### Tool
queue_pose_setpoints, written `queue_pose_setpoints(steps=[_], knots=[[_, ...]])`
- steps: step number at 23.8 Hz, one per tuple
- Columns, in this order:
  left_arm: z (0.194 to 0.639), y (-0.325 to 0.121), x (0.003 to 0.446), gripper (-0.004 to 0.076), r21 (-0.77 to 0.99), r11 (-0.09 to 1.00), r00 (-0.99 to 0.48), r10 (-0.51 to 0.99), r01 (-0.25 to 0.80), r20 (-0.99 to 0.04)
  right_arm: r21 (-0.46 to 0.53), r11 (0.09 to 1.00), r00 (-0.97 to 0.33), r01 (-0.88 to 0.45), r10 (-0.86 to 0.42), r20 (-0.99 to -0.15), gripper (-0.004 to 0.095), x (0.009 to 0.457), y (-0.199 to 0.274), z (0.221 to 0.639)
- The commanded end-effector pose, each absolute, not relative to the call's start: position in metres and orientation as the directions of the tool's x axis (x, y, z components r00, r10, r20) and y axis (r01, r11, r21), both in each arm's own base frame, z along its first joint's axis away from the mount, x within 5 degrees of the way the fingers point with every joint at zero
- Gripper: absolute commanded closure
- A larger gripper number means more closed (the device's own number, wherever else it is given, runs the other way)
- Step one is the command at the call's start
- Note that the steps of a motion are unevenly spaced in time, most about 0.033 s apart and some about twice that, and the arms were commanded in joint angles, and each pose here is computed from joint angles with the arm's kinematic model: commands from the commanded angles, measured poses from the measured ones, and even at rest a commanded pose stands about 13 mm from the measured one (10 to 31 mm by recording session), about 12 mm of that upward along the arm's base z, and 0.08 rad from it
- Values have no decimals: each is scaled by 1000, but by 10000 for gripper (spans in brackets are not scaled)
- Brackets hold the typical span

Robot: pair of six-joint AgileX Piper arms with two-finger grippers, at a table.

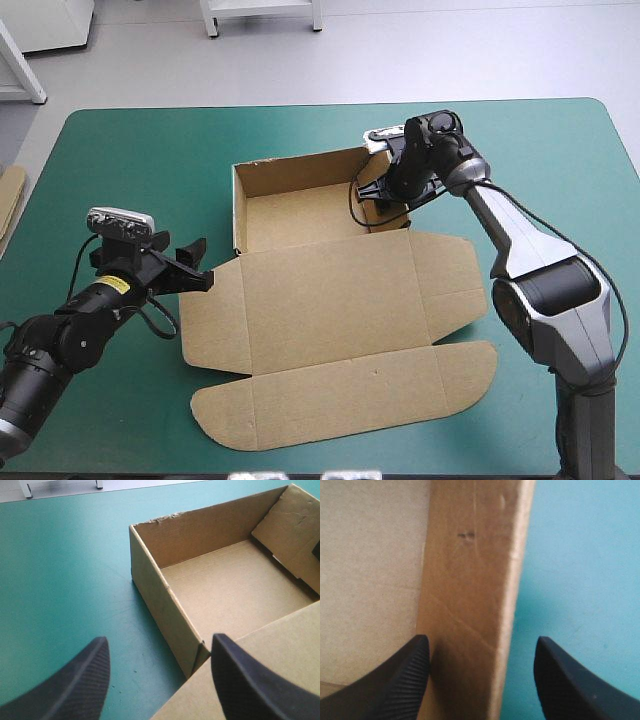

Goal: Fold the box

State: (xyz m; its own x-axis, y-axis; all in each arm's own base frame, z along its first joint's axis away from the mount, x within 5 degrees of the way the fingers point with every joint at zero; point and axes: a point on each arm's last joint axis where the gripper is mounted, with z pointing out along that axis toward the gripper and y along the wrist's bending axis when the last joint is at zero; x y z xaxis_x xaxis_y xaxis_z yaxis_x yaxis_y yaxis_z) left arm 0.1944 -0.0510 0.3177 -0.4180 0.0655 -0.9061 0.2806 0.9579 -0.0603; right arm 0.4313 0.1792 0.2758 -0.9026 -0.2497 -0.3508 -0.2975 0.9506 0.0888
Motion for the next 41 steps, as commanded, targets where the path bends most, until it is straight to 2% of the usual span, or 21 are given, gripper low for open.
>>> queue_pose_setpoints(steps=[1, 2, 5, 6, 14, 22, 27, 31, 34, 41], knots=[[335, -50, 196, 296, -66, 962, -325, 25, 265, -945, 104, 949, -871, -296, -224, -436, 530, 425, 175, 311], [335, -50, 196, 296, -62, 962, -324, 28, 265, -946, 104, 949, -873, -296, -224, -434, 593, 424, 175, 311], [331, -49, 195, 298, -50, 965, -307, 33, 259, -951, 97, 949, -876, -298, -232, -423, 903, 424, 174, 310], [330, -48, 194, 297, -40, 965, -304, 42, 259, -952, 98, 950, -876, -298, -231, -423, 926, 424, 174, 310], [327, -47, 191, 301, -36, 966, -292, 42, 255, -956, 81, 967, -896, -243, -192, -401, 921, 428, 147, 314], [331, -46, 192, 301, -28, 970, -250, 35, 243, -968, 100, 986, -888, -135, -76, -454, 921, 428, 91, 345], [333, -38, 194, 306, -29, 980, -228, 17, 198, -973, 88, 995, -917, -36, 2, -399, 921, 417, 42, 332], [333, -37, 195, 328, -26, 980, -228, 20, 196, -974, 99, 995, -893, 18, 60, -446, 921, 405, 18, 339], [334, -37, 195, 358, -25, 981, -217, 17, 193, -976, 114, 987, -871, 113, 154, -467, 921, 389, -23, 354], [334, -37, 195, 360, -25, 981, -217, 17, 193, -976, 130, 952, -836, 277, 305, -457, 921, 364, -89, 362]])
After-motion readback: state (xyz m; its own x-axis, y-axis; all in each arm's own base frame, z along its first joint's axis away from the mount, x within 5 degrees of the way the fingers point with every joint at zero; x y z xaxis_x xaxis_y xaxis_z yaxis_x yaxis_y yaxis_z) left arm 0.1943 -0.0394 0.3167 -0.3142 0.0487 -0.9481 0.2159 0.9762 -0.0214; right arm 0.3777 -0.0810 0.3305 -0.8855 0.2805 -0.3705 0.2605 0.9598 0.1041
